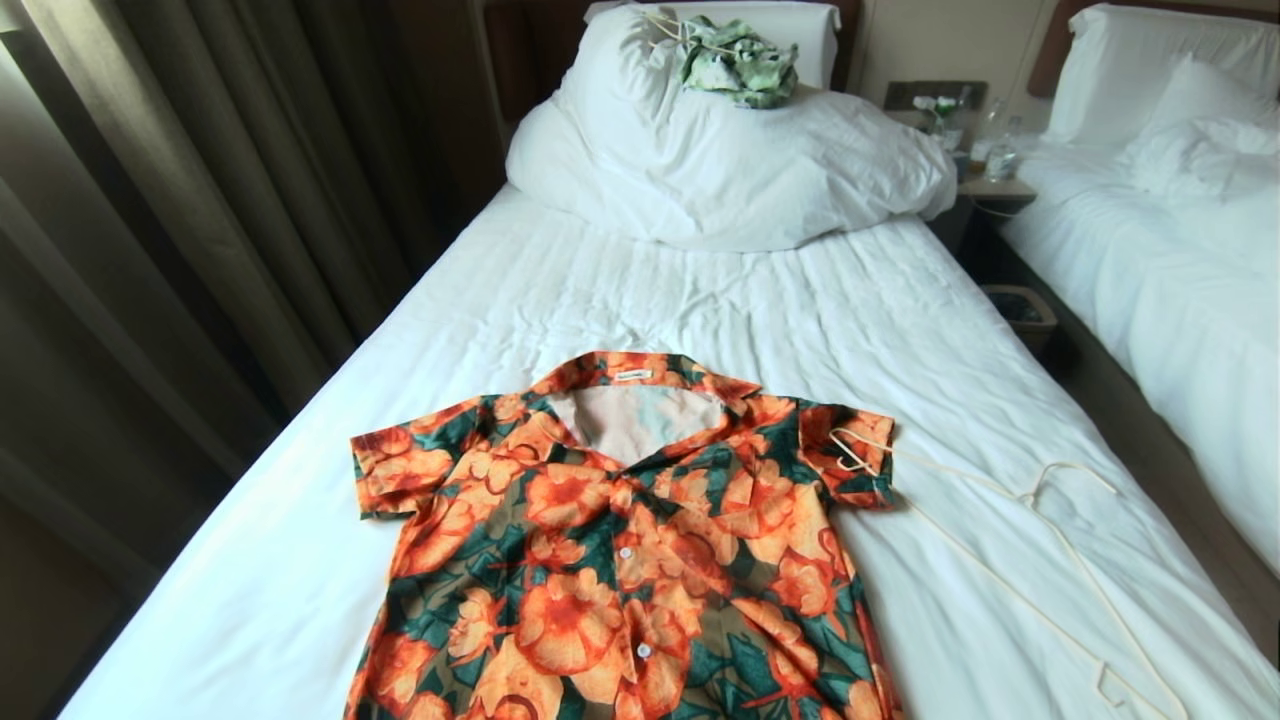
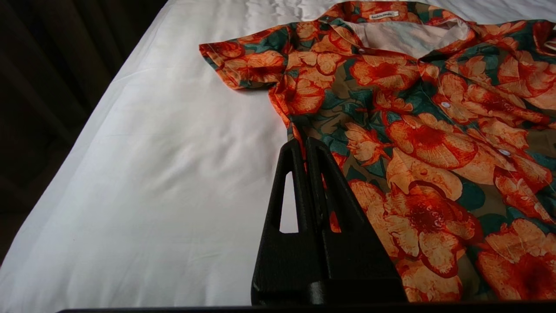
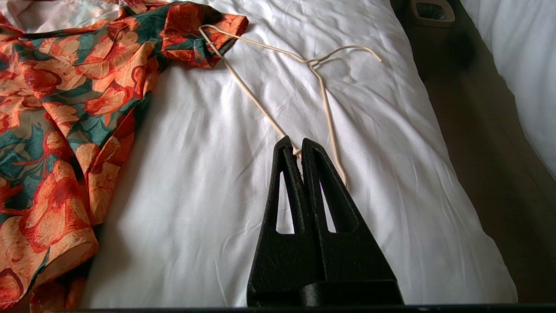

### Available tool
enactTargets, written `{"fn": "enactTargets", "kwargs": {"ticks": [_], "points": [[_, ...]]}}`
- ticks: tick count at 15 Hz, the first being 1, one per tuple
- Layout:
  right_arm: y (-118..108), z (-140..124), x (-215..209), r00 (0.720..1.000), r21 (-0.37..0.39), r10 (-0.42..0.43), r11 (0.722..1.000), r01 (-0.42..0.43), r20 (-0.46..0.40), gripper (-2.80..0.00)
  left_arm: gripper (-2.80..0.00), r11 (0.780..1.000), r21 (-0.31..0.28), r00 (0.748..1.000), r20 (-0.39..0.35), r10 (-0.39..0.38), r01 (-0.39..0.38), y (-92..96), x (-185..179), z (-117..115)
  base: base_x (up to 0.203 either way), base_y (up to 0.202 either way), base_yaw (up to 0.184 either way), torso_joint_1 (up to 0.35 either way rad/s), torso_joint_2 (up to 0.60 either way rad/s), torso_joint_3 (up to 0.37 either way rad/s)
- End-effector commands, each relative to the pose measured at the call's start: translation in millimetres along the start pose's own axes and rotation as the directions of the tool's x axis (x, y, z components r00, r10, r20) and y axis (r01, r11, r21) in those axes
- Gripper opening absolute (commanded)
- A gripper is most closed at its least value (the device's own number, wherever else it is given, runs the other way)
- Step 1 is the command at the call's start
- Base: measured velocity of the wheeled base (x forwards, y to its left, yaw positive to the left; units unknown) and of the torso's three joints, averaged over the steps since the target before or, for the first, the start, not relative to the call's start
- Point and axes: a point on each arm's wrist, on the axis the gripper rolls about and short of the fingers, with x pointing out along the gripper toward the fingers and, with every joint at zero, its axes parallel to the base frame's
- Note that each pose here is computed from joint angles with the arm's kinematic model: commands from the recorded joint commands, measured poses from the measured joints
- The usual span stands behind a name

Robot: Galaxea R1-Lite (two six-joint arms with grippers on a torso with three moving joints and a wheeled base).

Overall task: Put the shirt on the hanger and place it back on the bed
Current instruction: Lift the shirt and hanger

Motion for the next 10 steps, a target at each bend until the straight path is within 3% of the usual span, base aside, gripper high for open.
{"fn": "enactTargets", "kwargs": {"ticks": [1, 10], "points": [[0.0, 0.0, -0.1, 1.000, 0.000, 0.001, 1.000, -0.001, 0.001, -2.80, -2.80, 1.000, -0.001, 1.000, -0.002, 0.000, 0.000, 0.0, 0.1, -0.5, 0.000, 0.000, 0.000, 0.000, 0.00, 0.000], [0.2, 1.7, -0.8, 1.000, -0.071, 0.019, 0.997, -0.019, -0.002, -2.80, -2.80, 1.000, -0.001, 1.000, -0.002, 0.000, 0.000, 0.0, 0.1, -0.5, 0.000, 0.000, 0.000, 0.000, 0.00, 0.000]]}}
